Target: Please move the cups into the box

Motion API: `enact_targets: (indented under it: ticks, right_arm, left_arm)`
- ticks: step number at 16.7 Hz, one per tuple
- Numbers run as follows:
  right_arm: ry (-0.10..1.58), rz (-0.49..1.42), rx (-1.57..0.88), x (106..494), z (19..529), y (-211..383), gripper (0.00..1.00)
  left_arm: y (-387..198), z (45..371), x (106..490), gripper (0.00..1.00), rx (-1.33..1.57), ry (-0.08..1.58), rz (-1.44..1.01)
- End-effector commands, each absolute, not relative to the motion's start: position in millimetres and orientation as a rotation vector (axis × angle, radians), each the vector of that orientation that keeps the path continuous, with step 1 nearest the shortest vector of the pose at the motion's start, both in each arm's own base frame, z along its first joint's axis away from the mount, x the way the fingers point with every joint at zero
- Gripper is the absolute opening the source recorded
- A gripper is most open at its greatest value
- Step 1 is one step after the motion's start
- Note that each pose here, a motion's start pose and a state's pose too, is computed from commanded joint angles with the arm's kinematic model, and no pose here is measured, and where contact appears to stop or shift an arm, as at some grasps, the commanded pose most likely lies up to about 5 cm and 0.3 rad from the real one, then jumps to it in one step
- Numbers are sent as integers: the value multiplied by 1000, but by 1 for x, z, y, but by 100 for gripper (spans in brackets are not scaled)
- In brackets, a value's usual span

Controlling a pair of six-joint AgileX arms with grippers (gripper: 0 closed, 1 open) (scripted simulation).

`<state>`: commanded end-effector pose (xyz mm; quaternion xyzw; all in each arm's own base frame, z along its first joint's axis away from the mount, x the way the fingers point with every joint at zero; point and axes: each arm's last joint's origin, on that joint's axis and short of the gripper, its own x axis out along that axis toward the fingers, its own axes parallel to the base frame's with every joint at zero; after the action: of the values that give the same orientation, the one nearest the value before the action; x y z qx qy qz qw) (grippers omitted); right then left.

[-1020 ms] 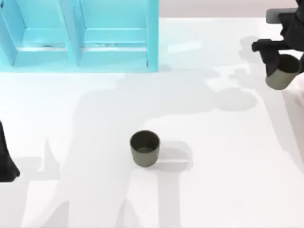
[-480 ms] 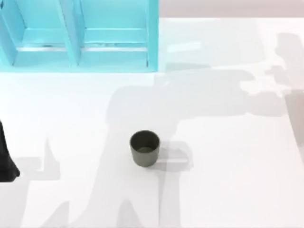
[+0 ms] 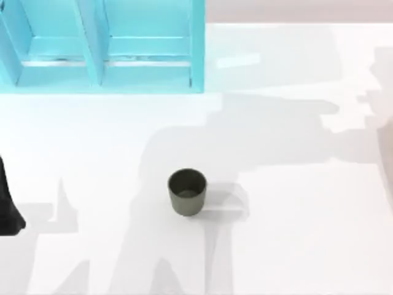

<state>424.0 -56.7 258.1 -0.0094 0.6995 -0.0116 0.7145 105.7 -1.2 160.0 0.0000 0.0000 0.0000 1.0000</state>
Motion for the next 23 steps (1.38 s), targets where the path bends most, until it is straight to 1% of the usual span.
enact_targets:
  ticks: [3, 6, 9, 11, 13, 18, 23]
  right_arm:
    - [1541, -39, -32, 379, 277, -90, 0]
    - [1559, -35, -29, 319, 283, -117, 0]
    - [1572, -31, -27, 263, 282, -131, 0]
    - [1577, -36, -28, 237, 281, -136, 0]
    - [1582, -42, -28, 223, 281, -138, 0]
    - [1585, -40, -27, 222, 279, -138, 0]
    - [1580, -43, -29, 223, 249, -140, 0]
  left_arm:
    - [-1, 160, 106, 100, 0, 0, 0]
    - [-1, 160, 106, 100, 0, 0, 0]
    - [-1, 160, 106, 100, 0, 0, 0]
    - [-1, 160, 106, 100, 0, 0, 0]
    - [-1, 160, 106, 100, 0, 0, 0]
    - [-1, 160, 106, 100, 0, 0, 0]
    - [-1, 160, 106, 100, 0, 0, 0]
